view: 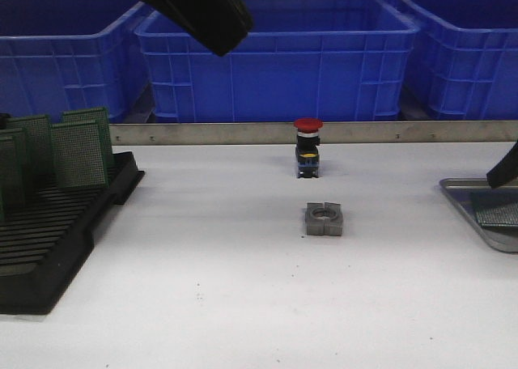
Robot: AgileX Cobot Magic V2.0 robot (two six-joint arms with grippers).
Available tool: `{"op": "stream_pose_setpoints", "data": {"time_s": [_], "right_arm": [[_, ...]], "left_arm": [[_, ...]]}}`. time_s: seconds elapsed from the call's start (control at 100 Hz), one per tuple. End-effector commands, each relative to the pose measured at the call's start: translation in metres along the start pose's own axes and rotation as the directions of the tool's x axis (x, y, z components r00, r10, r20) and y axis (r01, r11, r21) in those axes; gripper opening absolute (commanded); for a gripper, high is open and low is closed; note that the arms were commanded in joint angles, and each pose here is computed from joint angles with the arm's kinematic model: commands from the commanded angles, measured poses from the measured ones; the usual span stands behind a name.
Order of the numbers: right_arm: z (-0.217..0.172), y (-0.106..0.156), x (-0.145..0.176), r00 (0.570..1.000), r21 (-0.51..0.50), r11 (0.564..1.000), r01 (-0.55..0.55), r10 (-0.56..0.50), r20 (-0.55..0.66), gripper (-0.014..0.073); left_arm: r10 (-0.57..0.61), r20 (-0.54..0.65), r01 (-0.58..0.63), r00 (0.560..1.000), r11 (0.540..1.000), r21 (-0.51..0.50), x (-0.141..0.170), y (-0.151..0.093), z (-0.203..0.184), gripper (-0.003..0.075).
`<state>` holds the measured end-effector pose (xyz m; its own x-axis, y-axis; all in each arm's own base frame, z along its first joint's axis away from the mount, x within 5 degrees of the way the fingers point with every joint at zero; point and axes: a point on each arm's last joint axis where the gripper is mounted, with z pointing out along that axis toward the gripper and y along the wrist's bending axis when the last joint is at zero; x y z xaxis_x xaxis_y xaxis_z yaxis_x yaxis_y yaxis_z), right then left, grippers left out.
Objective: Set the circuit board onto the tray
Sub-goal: 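Carry the board with the right gripper and lower it onto the metal tray, then lower the left gripper onto another green board in the rack and grasp it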
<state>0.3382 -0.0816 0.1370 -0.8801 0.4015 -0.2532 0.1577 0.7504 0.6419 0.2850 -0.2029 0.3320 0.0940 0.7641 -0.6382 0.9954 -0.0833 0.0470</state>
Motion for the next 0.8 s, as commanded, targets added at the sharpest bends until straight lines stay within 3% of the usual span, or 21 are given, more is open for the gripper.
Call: {"op": "stream_pose_setpoints", "data": {"time_s": [0.0,0.57,0.79], "right_arm": [[-0.018,0.017,-0.011,0.997,-0.038,0.999,0.031,-0.029,0.068,0.0584],[-0.038,0.030,-0.016,0.985,0.018,0.995,0.095,-0.096,0.141,0.0584],[-0.037,0.030,-0.015,0.986,0.014,0.995,0.095,-0.096,0.138,0.0584]], "left_arm": [[0.022,0.077,-0.022,0.997,1.000,0.004,-0.019,-0.014,-0.020,0.0503],[0.024,0.071,-0.024,0.997,1.000,0.000,-0.018,-0.013,-0.020,0.0503],[0.055,-0.128,-0.071,0.990,0.990,-0.124,0.007,0.003,-0.027,0.0503]]}}
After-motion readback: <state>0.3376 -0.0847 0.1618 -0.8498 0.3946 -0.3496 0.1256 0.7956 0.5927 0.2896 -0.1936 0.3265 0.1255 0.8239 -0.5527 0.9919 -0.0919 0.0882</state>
